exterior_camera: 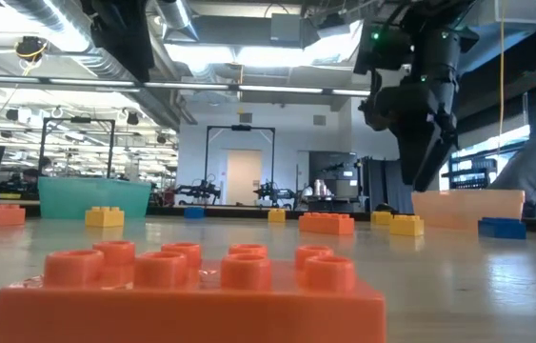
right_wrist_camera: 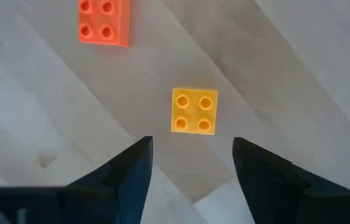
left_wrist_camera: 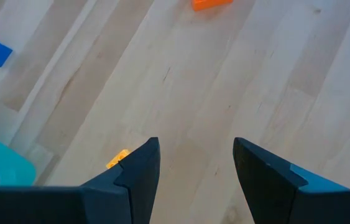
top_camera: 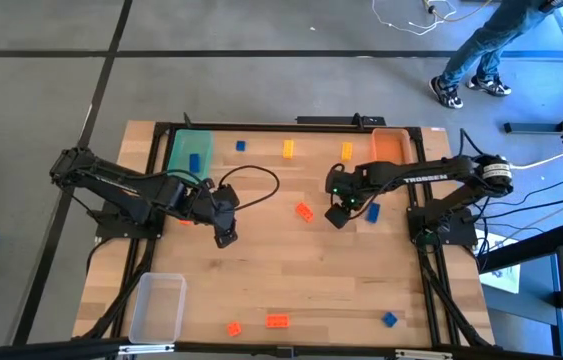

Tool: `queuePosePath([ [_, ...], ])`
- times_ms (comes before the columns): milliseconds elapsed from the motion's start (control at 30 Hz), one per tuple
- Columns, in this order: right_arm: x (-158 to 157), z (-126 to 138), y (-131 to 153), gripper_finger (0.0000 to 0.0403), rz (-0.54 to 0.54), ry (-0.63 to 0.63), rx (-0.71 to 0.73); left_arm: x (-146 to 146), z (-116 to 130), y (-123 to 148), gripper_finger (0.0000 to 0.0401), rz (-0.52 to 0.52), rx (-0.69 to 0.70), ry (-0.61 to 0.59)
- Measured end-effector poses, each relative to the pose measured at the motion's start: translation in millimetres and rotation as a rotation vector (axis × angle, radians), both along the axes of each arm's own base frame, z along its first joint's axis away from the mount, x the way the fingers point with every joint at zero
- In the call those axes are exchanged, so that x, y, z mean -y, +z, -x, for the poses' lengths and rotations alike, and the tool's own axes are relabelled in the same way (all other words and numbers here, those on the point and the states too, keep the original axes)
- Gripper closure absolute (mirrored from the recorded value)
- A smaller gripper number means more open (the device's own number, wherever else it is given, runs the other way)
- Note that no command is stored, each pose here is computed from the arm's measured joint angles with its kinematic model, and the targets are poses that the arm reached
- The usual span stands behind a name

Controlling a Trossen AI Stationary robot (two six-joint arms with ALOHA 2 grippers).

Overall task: Sort & place blocks by color
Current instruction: Put the yellow game piece into the orange bin

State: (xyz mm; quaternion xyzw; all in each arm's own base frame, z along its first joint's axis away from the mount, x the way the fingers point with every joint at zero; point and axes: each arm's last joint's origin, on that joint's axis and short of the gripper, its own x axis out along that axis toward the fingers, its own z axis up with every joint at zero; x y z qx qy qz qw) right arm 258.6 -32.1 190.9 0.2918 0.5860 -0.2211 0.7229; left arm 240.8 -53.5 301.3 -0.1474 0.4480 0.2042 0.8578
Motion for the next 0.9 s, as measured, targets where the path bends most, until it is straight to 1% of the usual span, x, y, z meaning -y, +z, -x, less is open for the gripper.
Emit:
queuePosePath([
  [133, 0.8, -3.1, -8.8, 0.0183, 0.012, 0.008, -0.036, 0.0, 0.0, 0.0, 0.0206, 0.000, 0.000, 0.000],
  [233, 1.3, -6.4, -15.4, 0.0183, 0.018, 0.048, -0.049, 0.1, 0.0, 0.0, 0.0206, 0.001, 0.000, 0.000],
  [433, 1.9, -11.2, -29.1, 0.0183, 0.012, 0.054, -0.092, 0.1, 0.0, 0.0, 0.0206, 0.002, 0.001, 0.001],
  [600, 2.6, -16.8, -40.9, 0.0183, 0.011, 0.061, -0.106, 0.0, -0.1, 0.0, 0.0206, 0.001, 0.001, 0.001],
  [767, 3.5, -23.2, -53.4, 0.0183, 0.024, 0.124, -0.109, 0.0, -0.1, 0.1, 0.0206, 0.002, 0.002, 0.002],
  [900, 3.9, -25.5, -60.1, 0.0183, 0.024, 0.127, -0.128, 0.1, -0.2, 0.0, 0.0206, 0.002, 0.002, 0.002],
])
